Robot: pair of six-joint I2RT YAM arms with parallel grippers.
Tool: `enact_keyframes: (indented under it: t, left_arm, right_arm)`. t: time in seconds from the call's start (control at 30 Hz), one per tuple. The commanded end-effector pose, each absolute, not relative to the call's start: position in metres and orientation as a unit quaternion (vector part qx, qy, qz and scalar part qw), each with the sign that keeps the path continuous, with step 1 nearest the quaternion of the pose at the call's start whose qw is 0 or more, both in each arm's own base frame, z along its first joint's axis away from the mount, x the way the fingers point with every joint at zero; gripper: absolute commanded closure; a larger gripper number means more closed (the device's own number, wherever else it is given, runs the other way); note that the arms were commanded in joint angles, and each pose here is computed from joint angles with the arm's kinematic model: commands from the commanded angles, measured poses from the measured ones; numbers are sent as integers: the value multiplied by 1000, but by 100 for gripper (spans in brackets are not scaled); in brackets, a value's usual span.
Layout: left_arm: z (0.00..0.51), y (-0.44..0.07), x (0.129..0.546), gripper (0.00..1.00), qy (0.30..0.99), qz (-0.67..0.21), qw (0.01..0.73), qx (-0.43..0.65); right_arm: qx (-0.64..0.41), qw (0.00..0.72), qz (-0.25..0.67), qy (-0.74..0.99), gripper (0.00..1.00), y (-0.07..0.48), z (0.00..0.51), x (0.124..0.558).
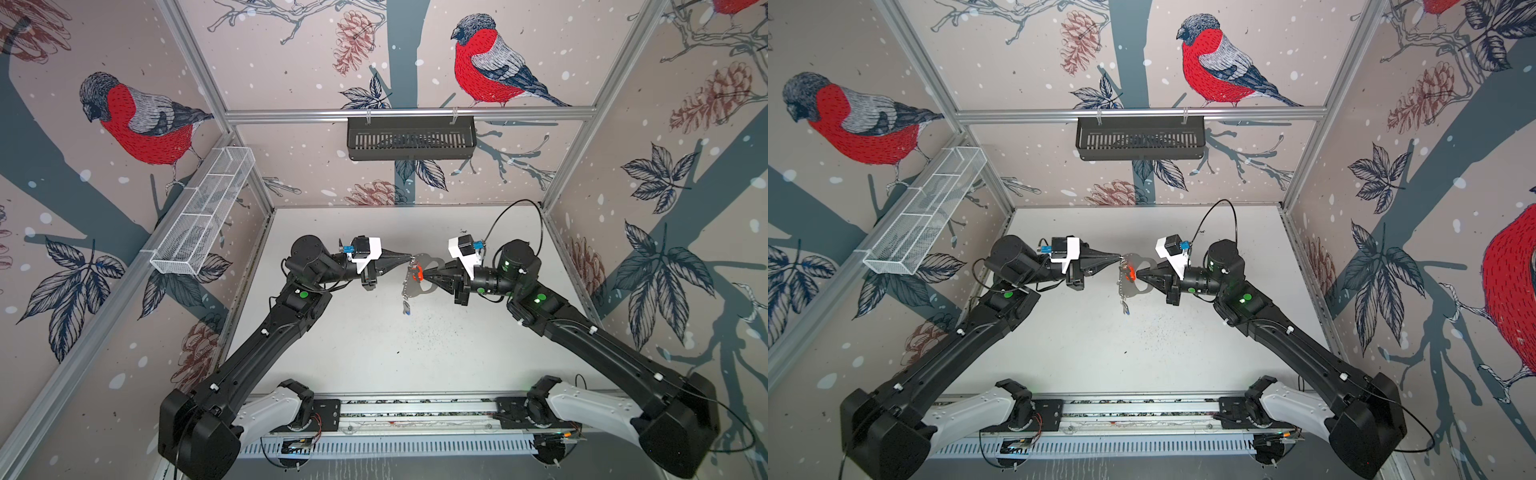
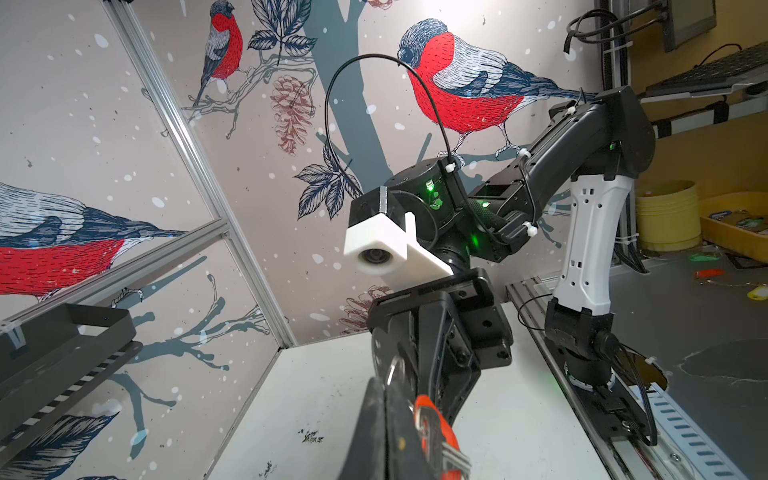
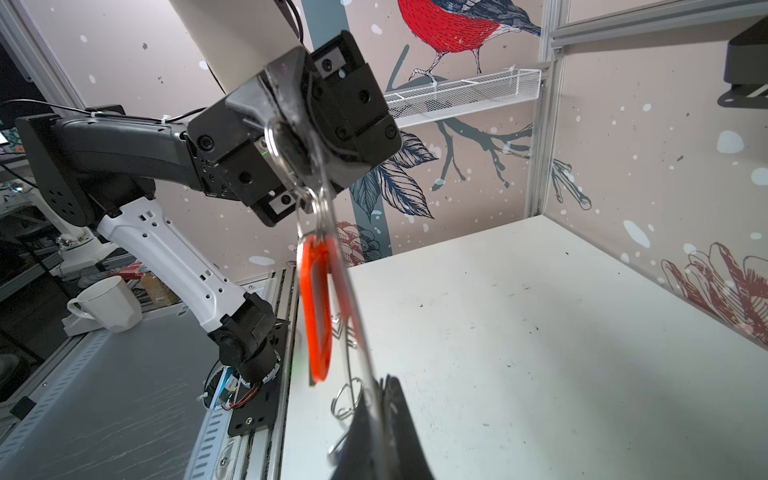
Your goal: Put the keys on the keyring
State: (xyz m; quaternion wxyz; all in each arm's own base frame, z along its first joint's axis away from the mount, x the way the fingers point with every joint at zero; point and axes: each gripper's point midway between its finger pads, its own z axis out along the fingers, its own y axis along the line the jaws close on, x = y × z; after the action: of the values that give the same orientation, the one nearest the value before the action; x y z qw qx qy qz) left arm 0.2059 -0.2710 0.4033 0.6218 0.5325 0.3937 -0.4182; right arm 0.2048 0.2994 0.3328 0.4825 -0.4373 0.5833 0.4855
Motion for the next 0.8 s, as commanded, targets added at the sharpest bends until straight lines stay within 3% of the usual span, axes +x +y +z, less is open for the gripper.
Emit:
enact_keyframes:
  t: [0.0,0.07,0.17,0.33,0.47,0.6,0.77]
  left_arm:
    - [402,-269,202,100,388,-426,616,537]
    - [399,-267,207,94,399,-421,620,529]
    - [395,-261,214,78,414,-416,625,515]
    - [388,-244,238,67,463,-369,662,459]
    - [380,-234,253,64,500,-336,676,424]
    - [369,-225,263,63,532,-322,682,385]
    - [351,-221,264,61,558,-335,671,357]
  right_arm:
    - [-391,521,449,612,100,291,342,227]
    - [-374,521,434,633,100,286,341,234]
    - [-346,515,411,668,100,280,336,244]
    - [-297,487,340,748,100,263,318,269]
    - [-249,449,274,813,100,247,298,291]
    - [-216,365,187,886,100,231,256,315]
    - [-210,302,174,914,100,234,233,324]
